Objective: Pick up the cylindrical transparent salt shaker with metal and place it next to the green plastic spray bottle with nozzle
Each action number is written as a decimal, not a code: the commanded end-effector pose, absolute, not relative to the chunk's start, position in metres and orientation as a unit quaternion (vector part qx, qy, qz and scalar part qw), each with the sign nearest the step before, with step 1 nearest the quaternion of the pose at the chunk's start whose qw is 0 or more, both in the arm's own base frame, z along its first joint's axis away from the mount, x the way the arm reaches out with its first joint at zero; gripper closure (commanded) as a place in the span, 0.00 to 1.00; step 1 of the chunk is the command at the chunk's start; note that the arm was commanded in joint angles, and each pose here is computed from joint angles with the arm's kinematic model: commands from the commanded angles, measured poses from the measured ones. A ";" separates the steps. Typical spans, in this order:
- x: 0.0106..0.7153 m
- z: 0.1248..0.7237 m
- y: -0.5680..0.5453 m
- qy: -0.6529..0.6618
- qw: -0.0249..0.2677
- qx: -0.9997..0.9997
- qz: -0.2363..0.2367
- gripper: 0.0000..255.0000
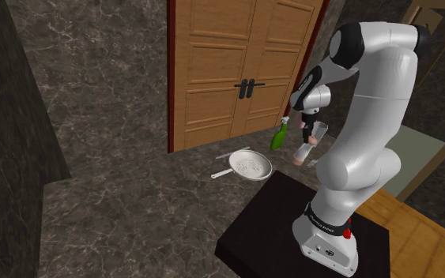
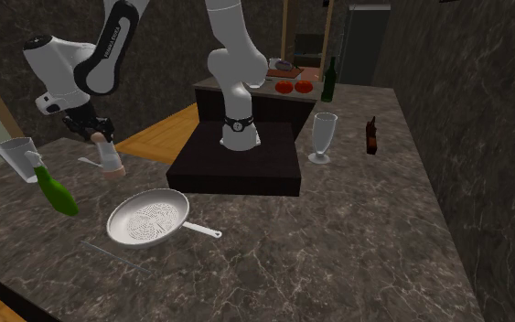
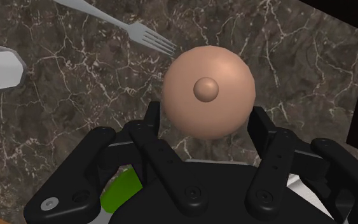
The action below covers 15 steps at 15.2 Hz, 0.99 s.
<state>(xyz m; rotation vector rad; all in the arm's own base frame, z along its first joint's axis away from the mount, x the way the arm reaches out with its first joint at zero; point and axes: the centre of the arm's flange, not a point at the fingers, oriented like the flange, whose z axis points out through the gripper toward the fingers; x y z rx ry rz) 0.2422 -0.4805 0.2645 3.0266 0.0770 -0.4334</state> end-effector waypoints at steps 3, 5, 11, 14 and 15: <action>0.242 0.243 -0.480 0.025 0.042 0.989 -0.141 1.00; 0.242 0.240 -0.480 0.025 0.042 0.989 -0.141 1.00; 0.242 0.240 -0.480 0.025 0.042 0.989 -0.141 1.00; 0.242 0.240 -0.480 0.025 0.042 0.989 -0.141 0.00; 0.242 0.240 -0.480 0.025 0.042 0.989 -0.141 0.00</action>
